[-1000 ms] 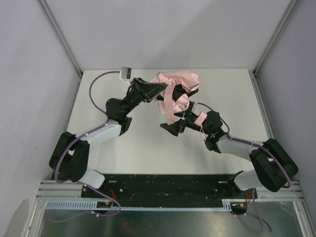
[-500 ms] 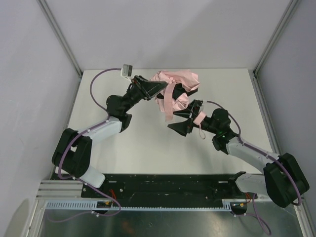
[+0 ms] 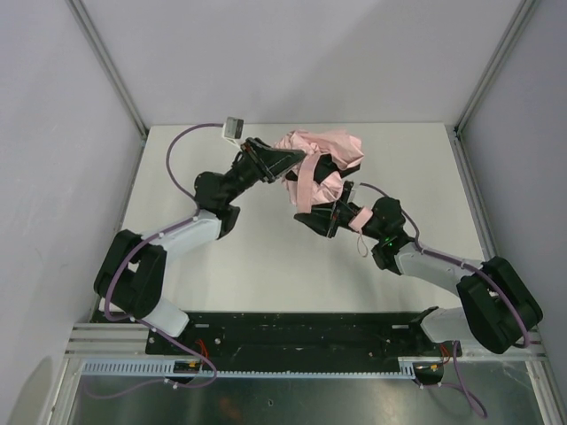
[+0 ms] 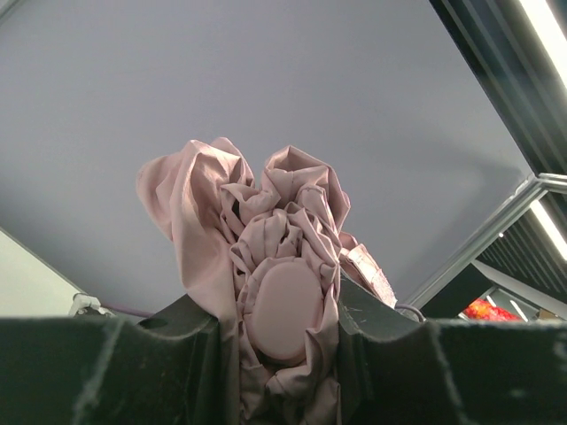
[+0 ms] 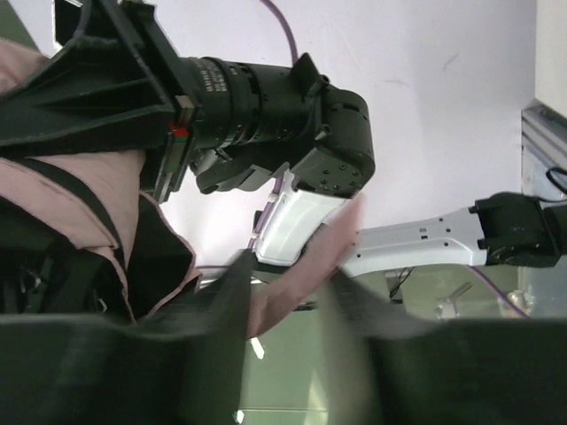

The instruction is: Put away the umbrella

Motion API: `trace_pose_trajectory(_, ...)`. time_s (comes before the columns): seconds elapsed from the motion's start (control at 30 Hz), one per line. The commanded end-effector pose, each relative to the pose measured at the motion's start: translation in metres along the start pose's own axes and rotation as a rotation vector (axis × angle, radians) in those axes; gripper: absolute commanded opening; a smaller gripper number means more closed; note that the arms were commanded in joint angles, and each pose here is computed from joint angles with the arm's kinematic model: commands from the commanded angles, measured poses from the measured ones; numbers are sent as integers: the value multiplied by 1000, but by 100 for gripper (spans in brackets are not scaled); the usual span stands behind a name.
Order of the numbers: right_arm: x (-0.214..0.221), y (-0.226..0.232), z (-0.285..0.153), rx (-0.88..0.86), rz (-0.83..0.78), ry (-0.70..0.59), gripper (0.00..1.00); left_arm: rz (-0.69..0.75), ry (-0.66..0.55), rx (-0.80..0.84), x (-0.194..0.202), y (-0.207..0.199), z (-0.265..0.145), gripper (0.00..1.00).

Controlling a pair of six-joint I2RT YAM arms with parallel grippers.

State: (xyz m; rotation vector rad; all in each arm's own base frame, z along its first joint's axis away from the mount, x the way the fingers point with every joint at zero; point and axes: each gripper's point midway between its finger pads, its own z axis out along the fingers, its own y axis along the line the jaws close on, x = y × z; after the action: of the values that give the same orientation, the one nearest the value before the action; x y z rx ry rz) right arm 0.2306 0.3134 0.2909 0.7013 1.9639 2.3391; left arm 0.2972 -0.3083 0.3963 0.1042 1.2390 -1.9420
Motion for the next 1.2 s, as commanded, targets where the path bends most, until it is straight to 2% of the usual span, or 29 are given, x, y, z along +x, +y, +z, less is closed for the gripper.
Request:
trace_pose_trajectory(0.0, 8, 29, -2, -113, -58, 14, 25, 210, -72, 381, -10, -100, -4, 0)
trace_pose_trajectory(0.03, 5, 30, -3, -116, -73, 4, 12, 192, -71, 378, -8, -99, -4, 0)
trace_pose_trajectory(0.07, 1, 30, -3, -119, -93, -7, 6, 168, -70, 377, -6, -99, -4, 0)
trace_pose_trajectory(0.13, -10, 29, -3, -129, -155, -29, 2, 107, -64, 371, 1, -98, -4, 0)
trace_pose_trajectory(0.37, -67, 36, -3, -188, -476, -82, 0, -220, -5, 288, 41, -79, -17, 0)
trace_pose_trajectory(0.53, -99, 58, -20, -294, -668, -130, 0, -335, -44, 124, 61, -43, -54, 0)
trace_pose_trajectory(0.63, -105, 78, -35, -330, -782, -180, 0, -357, -21, -39, 76, -13, -71, 0)
trace_pose_trajectory(0.83, -77, 100, -38, -365, -940, -176, 0, -267, 6, -279, 91, 27, -98, 0)
trace_pose_trajectory(1.0, -58, 114, -39, -427, -987, -154, 0, -223, 105, -368, 112, 46, -113, 0)
trace_pose_trajectory(1.17, -40, 127, -42, -492, -1067, -122, 0, -246, 177, -457, 132, 66, -130, 0)
